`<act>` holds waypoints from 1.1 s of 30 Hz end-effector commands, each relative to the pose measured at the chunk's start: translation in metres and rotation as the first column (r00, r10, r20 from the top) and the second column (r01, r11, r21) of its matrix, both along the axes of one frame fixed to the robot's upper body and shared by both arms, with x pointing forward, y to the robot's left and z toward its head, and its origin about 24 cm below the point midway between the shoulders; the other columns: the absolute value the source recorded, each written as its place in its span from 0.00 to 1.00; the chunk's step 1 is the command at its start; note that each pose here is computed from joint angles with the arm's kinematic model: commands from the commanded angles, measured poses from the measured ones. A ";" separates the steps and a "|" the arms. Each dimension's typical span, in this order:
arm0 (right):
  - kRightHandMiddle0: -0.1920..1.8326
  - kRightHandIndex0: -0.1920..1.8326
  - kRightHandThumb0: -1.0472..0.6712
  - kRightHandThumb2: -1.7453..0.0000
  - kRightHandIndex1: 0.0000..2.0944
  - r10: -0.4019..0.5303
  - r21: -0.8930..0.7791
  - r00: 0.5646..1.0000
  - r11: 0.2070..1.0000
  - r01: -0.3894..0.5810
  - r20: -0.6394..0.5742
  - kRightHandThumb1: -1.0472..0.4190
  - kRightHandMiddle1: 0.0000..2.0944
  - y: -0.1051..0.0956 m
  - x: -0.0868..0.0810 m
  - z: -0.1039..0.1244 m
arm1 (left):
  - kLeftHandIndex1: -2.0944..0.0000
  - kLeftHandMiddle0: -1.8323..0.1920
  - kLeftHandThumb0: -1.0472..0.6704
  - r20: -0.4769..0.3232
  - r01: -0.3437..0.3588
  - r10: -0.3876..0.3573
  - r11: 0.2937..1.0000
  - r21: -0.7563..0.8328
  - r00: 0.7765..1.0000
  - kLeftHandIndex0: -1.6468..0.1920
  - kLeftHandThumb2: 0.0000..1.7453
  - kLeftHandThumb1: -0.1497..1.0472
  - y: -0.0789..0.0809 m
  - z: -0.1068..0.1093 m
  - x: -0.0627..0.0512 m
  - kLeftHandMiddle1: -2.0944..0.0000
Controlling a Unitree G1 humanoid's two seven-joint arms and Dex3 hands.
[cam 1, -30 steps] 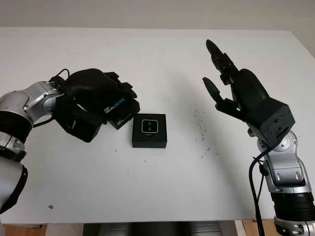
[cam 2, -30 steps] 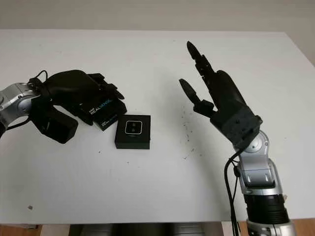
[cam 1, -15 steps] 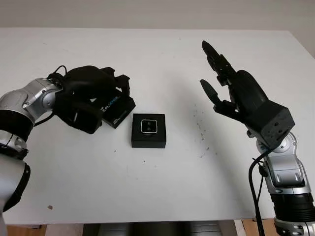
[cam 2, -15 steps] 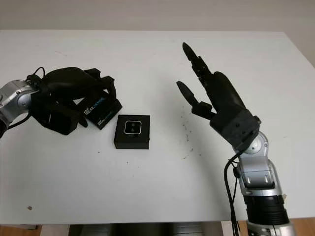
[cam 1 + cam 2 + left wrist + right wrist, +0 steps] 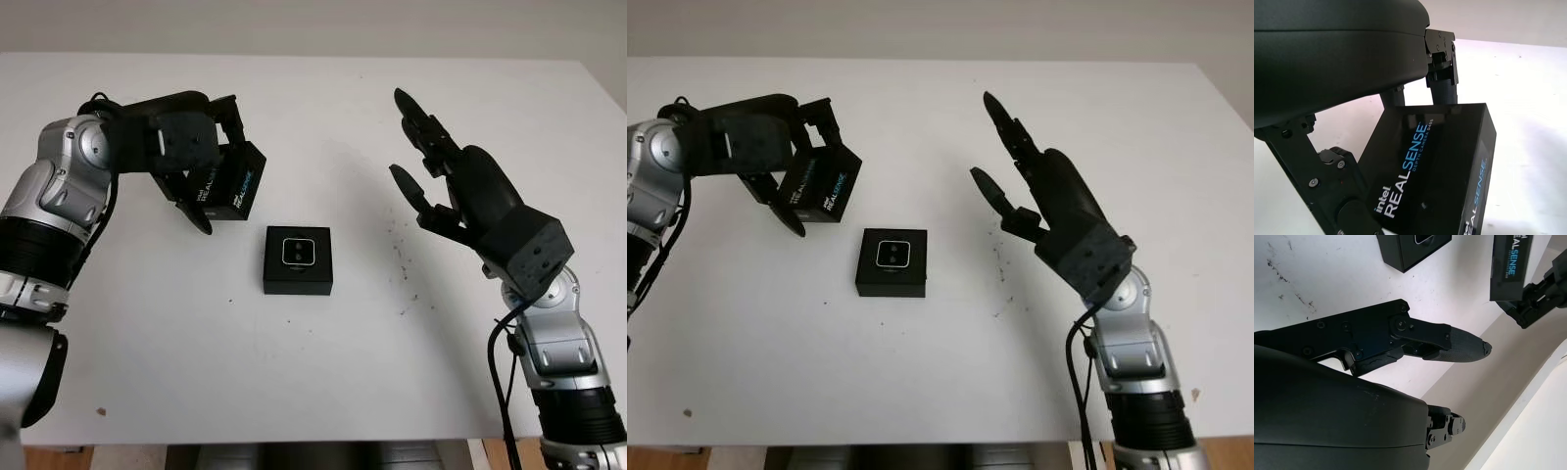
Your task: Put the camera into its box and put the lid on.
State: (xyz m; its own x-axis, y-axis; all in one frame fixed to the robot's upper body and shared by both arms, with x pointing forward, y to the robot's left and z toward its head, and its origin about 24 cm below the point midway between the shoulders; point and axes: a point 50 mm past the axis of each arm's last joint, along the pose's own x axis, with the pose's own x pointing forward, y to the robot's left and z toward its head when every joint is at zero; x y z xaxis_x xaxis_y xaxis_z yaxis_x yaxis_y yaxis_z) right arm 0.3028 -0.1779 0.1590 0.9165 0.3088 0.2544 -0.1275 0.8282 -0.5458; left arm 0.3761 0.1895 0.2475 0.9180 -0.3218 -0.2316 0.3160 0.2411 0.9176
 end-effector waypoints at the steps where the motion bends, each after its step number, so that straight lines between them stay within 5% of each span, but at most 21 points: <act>1: 0.10 0.10 0.21 0.67 0.02 0.006 0.007 1.000 1.000 -0.006 0.002 0.00 0.03 0.000 -0.001 -0.001 | 0.08 0.74 0.43 -0.013 0.015 -0.016 1.000 -0.009 1.000 0.81 0.13 1.00 -0.005 0.002 -0.006 0.08; 5: 0.10 0.10 0.21 0.67 0.02 0.006 -0.003 1.000 1.000 -0.006 0.011 0.00 0.03 0.002 0.000 -0.001 | 0.07 0.69 0.42 -0.059 0.045 -0.048 0.998 -0.045 0.997 0.75 0.12 1.00 -0.014 0.001 -0.013 0.06; 8: 0.10 0.10 0.21 0.67 0.03 0.006 -0.011 1.000 1.000 -0.005 0.016 0.00 0.03 0.003 0.000 -0.001 | 0.14 0.72 0.42 -0.115 0.023 -0.031 0.997 -0.078 0.993 0.76 0.12 1.00 -0.021 -0.001 -0.019 0.15; 15: 0.10 0.10 0.21 0.67 0.03 0.010 0.000 1.000 1.000 -0.010 0.021 0.00 0.03 0.005 0.002 -0.001 | 0.13 0.73 0.39 -0.221 0.006 -0.036 0.991 -0.135 0.974 0.76 0.13 1.00 -0.027 -0.009 -0.024 0.12; 26: 0.10 0.10 0.21 0.67 0.03 -0.013 -0.010 0.999 1.000 0.014 0.038 0.00 0.03 0.009 0.000 -0.002 | 0.20 0.75 0.42 -0.234 -0.001 -0.021 0.995 -0.095 0.972 0.79 0.14 1.00 -0.041 -0.017 -0.024 0.17; 33: 0.03 0.02 0.20 0.65 0.00 -0.043 0.150 0.999 0.988 0.038 0.031 0.00 0.01 0.012 -0.002 -0.003 | 0.18 0.75 0.43 -0.234 0.018 -0.032 0.998 -0.062 0.972 0.77 0.14 1.00 -0.045 -0.024 -0.020 0.16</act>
State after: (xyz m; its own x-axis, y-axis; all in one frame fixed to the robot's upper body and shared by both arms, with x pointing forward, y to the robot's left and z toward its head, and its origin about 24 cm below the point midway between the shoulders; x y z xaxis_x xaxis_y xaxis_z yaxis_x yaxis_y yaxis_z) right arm 0.3035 -0.1647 0.1534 0.9203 0.2448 0.3052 -0.0899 0.8914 -0.4442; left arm 0.3558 0.1478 0.2202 0.8300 -0.3553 -0.4299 0.5353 0.2915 0.7928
